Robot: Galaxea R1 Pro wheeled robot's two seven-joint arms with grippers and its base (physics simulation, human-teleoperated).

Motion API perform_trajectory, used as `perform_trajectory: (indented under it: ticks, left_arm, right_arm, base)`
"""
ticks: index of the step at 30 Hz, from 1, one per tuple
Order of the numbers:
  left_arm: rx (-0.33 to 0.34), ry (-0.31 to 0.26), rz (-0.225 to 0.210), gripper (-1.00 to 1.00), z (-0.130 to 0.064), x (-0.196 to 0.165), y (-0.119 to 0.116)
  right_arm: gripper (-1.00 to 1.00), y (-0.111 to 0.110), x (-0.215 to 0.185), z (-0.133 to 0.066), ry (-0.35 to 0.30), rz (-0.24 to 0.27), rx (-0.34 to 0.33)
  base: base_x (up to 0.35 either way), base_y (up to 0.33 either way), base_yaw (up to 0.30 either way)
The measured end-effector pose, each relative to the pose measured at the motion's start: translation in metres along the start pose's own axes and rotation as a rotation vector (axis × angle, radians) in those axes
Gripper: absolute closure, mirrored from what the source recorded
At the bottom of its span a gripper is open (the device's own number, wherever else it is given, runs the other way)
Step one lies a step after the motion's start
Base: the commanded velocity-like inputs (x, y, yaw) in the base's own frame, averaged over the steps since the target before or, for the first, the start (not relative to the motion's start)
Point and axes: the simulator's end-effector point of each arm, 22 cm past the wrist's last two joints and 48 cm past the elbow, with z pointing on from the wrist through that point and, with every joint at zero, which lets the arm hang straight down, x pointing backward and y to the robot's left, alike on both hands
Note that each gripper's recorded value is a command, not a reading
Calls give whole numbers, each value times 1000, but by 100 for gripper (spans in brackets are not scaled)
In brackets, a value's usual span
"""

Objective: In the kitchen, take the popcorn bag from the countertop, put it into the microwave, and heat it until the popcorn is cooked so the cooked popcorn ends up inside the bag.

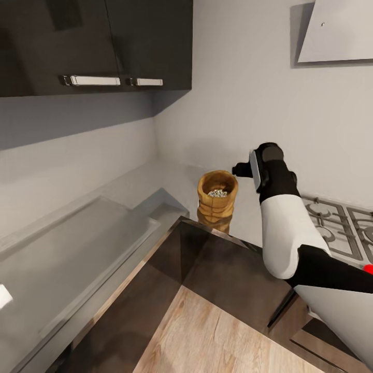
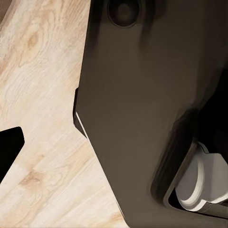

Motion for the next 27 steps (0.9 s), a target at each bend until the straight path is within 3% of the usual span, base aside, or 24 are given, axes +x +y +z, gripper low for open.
perform_trajectory:
  ticks: [6,20,27]
  left_arm:
    - [0,0,0,-100,0,0,0]
    - [0,0,0,-100,0,0,0]
    - [0,0,0,-100,0,0,0]
  right_arm:
    - [-100,8,29,16,74,-21,-10]
    - [-100,7,30,16,75,-23,-3]
    - [-100,7,31,17,77,-20,-5]
  base:
    - [0,0,0]
    - [0,0,7]
    - [0,0,230]
